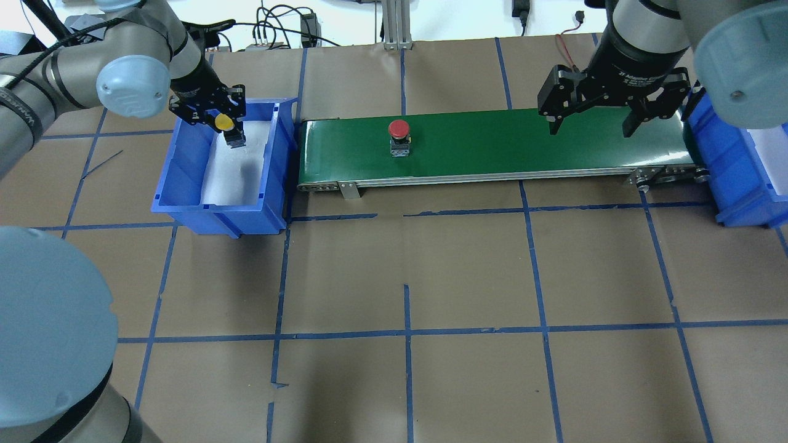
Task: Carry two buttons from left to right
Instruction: 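Lift the yellow button and carry it to the conveyor start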
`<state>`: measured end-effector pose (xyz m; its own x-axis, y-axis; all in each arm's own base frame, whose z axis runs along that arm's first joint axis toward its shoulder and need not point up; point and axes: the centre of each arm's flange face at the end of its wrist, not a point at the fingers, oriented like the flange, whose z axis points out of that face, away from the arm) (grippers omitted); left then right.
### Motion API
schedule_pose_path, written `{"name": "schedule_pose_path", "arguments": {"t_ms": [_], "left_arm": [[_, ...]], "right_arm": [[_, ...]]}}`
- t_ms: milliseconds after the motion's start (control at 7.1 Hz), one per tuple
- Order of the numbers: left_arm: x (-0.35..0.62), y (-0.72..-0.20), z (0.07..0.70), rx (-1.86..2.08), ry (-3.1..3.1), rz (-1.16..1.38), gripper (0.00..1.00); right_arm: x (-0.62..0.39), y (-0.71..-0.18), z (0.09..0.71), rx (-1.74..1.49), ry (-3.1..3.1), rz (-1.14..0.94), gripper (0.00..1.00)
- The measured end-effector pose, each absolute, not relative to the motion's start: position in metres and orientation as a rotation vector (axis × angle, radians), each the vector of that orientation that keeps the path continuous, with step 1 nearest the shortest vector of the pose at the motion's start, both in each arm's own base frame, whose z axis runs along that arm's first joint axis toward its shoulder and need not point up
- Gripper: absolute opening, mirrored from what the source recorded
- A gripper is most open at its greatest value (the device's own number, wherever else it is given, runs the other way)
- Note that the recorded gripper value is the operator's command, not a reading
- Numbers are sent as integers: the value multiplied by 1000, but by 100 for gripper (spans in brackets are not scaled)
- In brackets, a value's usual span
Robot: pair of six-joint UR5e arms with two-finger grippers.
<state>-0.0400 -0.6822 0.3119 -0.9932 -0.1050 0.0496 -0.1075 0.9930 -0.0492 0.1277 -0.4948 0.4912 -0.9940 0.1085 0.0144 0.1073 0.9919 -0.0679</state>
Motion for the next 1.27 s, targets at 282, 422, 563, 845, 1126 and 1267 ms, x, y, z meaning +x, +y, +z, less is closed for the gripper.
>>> {"name": "schedule_pose_path", "arguments": {"t_ms": [282,422,563,845,1126,1267], "left_arm": [[-77,-661,356,168,-3081,89,34],[-116,-650,373,171,-3076,94,34],[-154,-642,384,190,-3049,101,34],[-216,-638,370,200,-2984,68,34],[-245,-645,330,152,-3019,44,36],[-247,-649,318,110,-3038,43,38]], "right_arm": [[126,-494,493,-165,-3117,99,100],[127,-493,494,-160,-3116,100,100],[127,-492,497,-160,-3116,105,100],[124,-491,500,-164,-3116,117,100],[123,-491,503,-149,-3116,126,100],[123,-490,503,-142,-3115,127,100]]}}
